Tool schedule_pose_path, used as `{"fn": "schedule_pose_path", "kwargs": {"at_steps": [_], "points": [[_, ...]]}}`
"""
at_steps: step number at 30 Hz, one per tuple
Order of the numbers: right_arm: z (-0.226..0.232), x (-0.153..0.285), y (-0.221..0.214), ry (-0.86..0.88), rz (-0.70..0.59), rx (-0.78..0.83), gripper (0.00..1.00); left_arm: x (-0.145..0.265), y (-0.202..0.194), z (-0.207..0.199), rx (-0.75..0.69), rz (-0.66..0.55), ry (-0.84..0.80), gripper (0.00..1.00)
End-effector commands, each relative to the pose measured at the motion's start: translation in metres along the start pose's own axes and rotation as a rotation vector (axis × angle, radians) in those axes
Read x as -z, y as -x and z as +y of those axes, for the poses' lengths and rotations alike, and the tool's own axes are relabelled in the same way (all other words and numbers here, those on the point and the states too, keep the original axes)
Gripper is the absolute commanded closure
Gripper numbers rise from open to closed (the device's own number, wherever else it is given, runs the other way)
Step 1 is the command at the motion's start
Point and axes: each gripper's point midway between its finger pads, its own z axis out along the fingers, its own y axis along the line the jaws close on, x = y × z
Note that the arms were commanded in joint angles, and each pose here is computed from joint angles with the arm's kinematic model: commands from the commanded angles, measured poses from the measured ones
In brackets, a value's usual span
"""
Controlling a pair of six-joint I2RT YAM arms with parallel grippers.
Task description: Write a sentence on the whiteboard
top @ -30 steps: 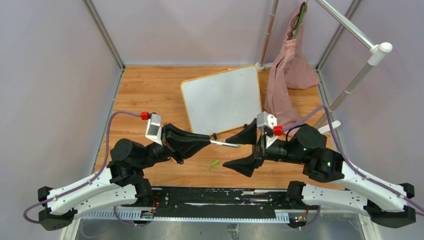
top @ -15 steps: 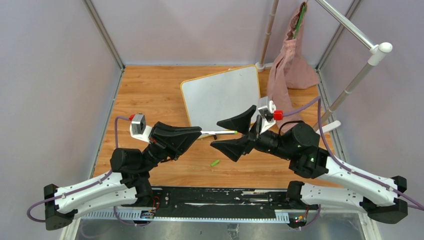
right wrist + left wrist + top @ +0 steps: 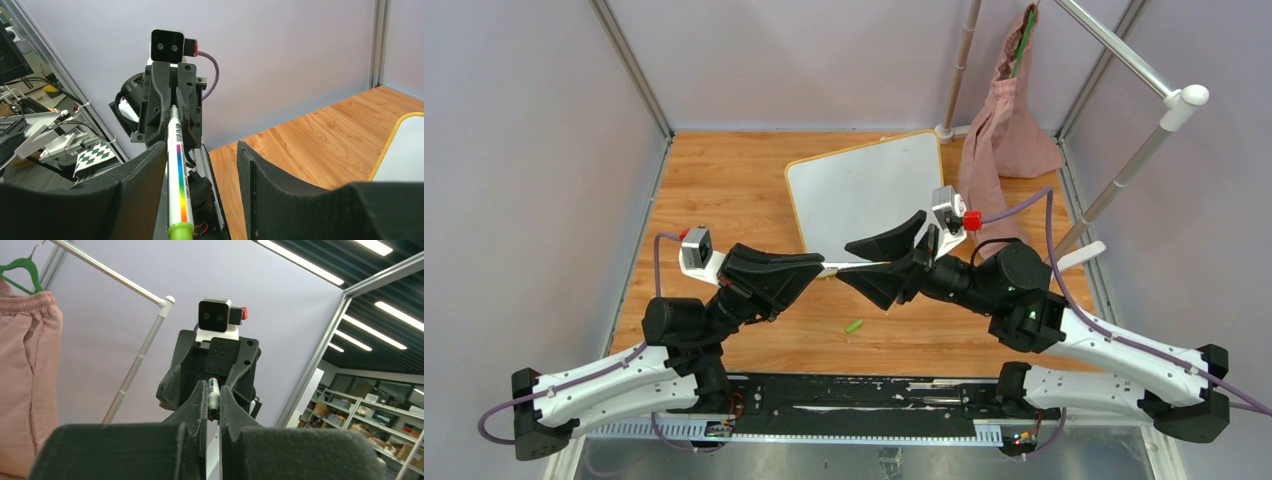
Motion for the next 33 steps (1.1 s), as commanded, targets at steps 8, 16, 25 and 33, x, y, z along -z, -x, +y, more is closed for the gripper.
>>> {"fn": "schedule_pose_path", "kwargs": {"at_steps": [8, 16, 25, 33], "points": [[0.0110, -0.0053, 0.0345, 0.036, -0.141, -0.035, 0.47, -0.0035, 0.0056, -0.0073, 0.032, -0.022, -0.028, 1.00], [0.0138, -0.0082, 0.0302, 0.056, -0.126, -0.042, 0.56, -0.0038, 0.0069, -0.0056, 0.041, -0.034, -0.020, 1.00], [0.0130, -0.0086, 0.0283, 0.053, -0.124, -0.054, 0.47, -0.0039, 0.0127, -0.0031, 0.045, -0.064, -0.003, 1.00], [0.0145, -0.0121, 0.0255, 0.062, -0.105, -0.057, 0.65, -0.0041, 0.0123, -0.0033, 0.045, -0.063, -0.005, 1.00]]}}
